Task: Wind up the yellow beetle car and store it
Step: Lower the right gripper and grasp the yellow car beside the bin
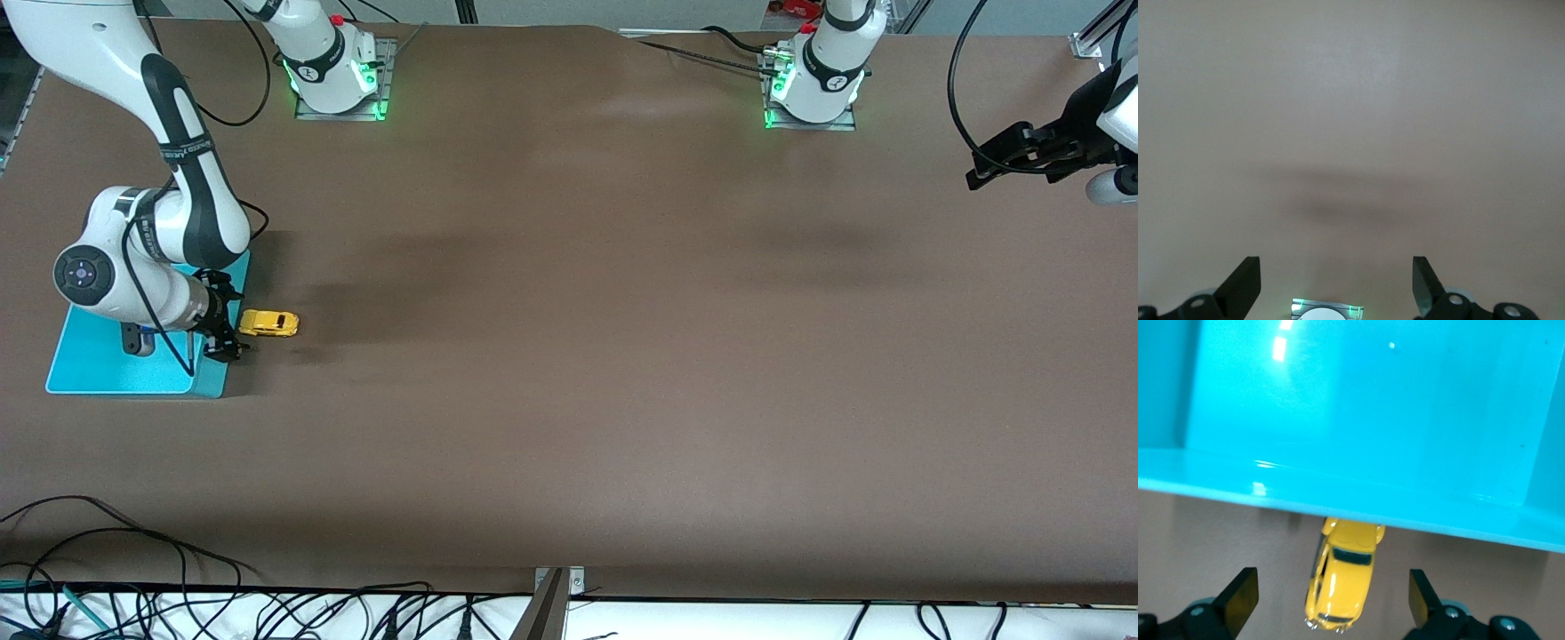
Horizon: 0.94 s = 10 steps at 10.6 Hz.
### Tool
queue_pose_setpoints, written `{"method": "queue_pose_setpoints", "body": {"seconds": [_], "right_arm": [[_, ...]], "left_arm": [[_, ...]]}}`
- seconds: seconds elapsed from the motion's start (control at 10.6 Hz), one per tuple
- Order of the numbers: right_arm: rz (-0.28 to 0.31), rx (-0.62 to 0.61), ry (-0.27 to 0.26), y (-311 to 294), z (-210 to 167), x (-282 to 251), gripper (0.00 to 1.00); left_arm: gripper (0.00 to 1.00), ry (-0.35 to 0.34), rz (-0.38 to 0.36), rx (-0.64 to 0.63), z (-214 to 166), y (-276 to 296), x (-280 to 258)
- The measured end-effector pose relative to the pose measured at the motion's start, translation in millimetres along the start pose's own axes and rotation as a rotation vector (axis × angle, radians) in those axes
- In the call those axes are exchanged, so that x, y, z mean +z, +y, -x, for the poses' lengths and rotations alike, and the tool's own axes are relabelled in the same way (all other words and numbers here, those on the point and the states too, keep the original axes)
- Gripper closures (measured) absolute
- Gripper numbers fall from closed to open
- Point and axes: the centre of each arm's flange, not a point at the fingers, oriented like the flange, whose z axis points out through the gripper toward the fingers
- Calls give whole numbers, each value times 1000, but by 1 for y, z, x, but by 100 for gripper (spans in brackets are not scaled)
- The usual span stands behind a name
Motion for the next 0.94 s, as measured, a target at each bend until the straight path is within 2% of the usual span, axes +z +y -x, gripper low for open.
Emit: {"method": "queue_pose_setpoints", "body": {"seconds": [0.19, 0.94], "right_arm": [[-11, 37, 0, 11, 8, 11, 0], [-55, 48, 8, 22, 15, 38, 1]], "left_arm": [[0, -4, 5, 7, -2, 5, 2], [0, -3, 5, 9, -2, 6, 2]]}}
